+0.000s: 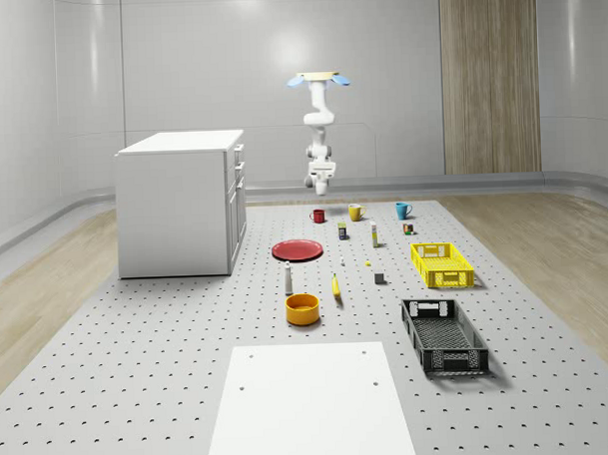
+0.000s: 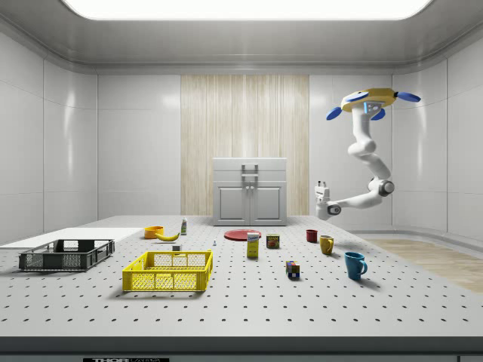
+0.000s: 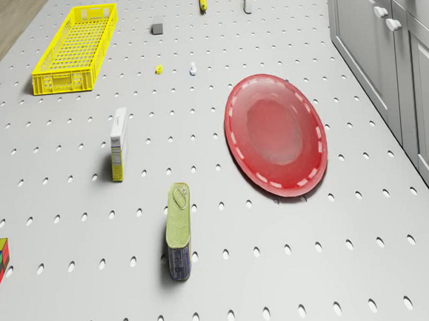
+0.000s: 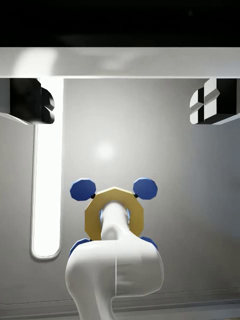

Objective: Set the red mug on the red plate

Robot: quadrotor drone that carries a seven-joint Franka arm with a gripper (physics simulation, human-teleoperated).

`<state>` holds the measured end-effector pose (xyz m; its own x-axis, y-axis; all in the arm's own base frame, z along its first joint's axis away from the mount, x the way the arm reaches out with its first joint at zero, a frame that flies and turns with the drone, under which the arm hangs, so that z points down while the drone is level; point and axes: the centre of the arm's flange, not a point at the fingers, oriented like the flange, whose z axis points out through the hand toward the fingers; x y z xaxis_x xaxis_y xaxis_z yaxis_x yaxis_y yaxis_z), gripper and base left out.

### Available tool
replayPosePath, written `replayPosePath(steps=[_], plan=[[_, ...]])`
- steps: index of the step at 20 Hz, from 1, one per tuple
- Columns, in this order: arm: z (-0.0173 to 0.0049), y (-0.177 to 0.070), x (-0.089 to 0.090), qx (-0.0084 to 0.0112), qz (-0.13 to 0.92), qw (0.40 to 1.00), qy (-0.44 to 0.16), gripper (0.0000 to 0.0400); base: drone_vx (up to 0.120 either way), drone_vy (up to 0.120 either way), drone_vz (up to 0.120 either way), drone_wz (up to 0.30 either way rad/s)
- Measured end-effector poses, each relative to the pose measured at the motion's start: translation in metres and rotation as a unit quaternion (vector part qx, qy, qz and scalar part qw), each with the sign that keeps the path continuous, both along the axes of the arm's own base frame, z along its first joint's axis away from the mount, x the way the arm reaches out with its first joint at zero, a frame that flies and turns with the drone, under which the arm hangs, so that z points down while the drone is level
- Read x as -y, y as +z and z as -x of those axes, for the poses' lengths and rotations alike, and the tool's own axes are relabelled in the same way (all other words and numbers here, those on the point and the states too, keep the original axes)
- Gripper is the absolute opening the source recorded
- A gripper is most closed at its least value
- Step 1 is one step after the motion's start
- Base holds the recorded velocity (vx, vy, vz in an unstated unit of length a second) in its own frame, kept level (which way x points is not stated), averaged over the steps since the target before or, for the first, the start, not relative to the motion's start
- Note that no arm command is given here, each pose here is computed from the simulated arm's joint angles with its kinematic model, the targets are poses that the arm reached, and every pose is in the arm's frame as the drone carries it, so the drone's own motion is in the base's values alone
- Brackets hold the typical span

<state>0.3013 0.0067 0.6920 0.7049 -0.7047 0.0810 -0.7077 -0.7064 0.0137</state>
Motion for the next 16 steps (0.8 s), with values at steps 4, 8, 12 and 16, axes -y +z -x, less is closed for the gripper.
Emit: replayPosePath(steps=[4, 8, 12, 16], plan=[[0.0003, -0.001, -0.006, 0.0015, 0.032, 0.999, -0.001, 0.04, 0.0, -0.09, 0.0, 0.0], [0.0005, -0.003, -0.019, 0.0029, 0.095, 0.995, -0.003, 0.04, 0.0, 0.0, -0.01, 0.0], [0.0005, -0.012, -0.041, 0.004, 0.215, 0.977, -0.006, 0.04, 0.0, 0.0, -0.07, 0.0], [-0.0002, -0.041, -0.073, 0.0044, 0.421, 0.907, -0.012, 0.04, 0.0, 0.0, -0.12, 0.0]])
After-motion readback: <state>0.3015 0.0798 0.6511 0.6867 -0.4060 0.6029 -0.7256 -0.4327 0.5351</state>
